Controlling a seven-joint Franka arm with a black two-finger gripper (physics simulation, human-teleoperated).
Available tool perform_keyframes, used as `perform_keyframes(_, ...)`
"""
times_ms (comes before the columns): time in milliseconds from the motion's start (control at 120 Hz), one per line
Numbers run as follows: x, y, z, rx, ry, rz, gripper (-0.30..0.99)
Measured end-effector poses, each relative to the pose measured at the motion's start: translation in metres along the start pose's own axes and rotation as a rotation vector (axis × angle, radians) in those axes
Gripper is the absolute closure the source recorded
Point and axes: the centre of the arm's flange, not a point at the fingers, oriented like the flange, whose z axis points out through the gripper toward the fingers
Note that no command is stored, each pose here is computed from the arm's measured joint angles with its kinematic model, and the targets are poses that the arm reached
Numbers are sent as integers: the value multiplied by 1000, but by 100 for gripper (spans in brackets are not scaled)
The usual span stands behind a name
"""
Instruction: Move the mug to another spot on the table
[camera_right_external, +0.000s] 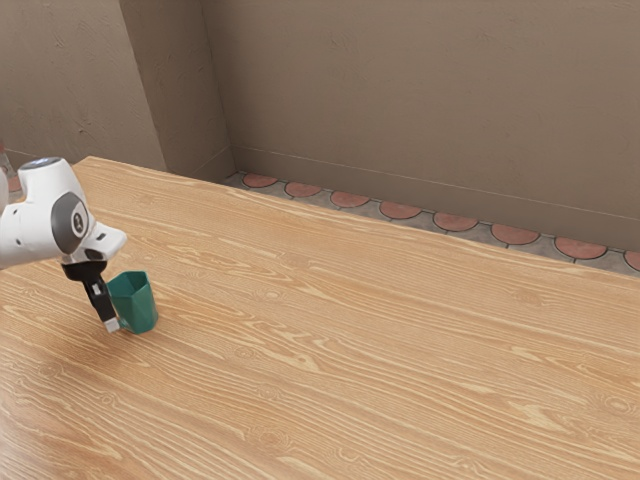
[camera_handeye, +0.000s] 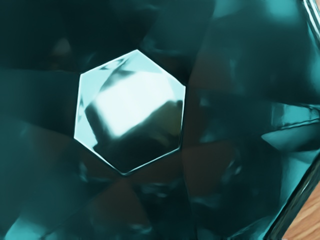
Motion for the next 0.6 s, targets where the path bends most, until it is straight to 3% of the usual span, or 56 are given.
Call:
perform_keyframes(167, 0, 0, -2, 0, 12, 0, 42)
perform_keyframes(600, 6, -4, -17, 24, 43, 6, 61)
